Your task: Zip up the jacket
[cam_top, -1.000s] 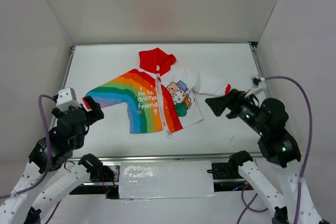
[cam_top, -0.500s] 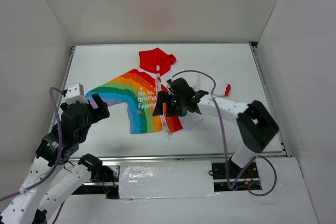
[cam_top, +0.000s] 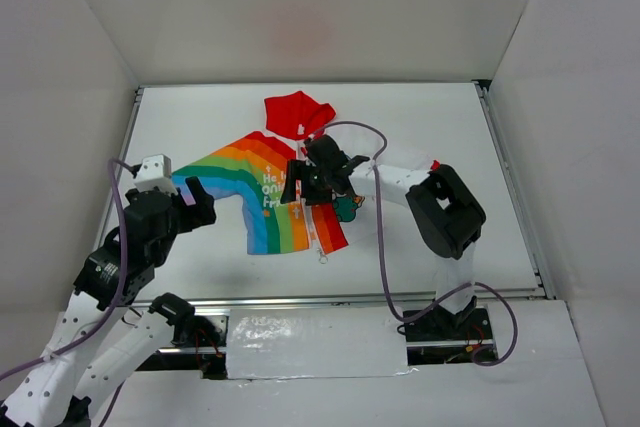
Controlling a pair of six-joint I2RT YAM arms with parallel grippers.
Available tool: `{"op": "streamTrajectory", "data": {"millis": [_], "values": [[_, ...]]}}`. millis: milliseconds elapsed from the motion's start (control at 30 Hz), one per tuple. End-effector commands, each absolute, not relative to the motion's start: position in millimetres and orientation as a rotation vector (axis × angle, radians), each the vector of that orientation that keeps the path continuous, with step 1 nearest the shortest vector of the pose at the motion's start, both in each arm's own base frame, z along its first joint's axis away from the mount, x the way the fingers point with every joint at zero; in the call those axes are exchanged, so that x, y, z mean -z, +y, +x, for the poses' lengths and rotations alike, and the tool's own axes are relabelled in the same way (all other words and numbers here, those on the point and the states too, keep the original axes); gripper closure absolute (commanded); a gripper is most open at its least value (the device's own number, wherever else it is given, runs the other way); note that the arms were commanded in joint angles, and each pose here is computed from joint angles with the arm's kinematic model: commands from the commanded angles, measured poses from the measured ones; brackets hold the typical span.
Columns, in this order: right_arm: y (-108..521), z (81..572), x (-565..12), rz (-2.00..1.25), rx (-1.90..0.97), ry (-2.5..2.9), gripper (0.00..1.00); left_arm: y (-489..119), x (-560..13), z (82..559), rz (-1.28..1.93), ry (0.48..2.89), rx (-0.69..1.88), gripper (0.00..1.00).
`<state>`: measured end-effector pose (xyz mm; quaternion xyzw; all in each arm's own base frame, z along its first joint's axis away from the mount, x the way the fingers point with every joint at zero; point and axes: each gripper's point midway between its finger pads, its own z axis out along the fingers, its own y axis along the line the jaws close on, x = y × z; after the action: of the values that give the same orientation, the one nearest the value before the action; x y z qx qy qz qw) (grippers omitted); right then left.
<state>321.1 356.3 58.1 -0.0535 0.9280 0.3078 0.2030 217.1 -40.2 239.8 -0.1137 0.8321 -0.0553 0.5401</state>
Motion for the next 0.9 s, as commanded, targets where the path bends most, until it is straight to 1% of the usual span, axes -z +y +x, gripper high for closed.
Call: {"op": "streamTrajectory", "data": {"millis": [0, 233, 433, 567, 800, 867], "values": [[358, 341, -57, -0.151, -0.846, 2.552, 0.16, -45, -248, 222, -0.245, 1.944, 0.159, 0.01], [358, 338, -44, -0.160, -0.851, 2.583, 0.15, -47, -247, 223, -0.231, 1.951, 0.165, 0.01], [376, 318, -51, -0.220, -1.102, 2.573, 0.19, -47, -247, 223, -0.230, 1.951, 0.164, 0.01], [376, 319, -55, -0.189, -1.147, 2.558, 0.21, -47, -248, 223, -0.229, 1.949, 0.167, 0.01], [369, 315, -53, -0.104, -1.207, 2.576, 0.36, -47, -247, 222, -0.228, 1.950, 0.168, 0.01], [366, 310, -47, -0.099, -1.213, 2.589, 0.38, -47, -248, 222, -0.228, 1.947, 0.172, 0.01]]}}
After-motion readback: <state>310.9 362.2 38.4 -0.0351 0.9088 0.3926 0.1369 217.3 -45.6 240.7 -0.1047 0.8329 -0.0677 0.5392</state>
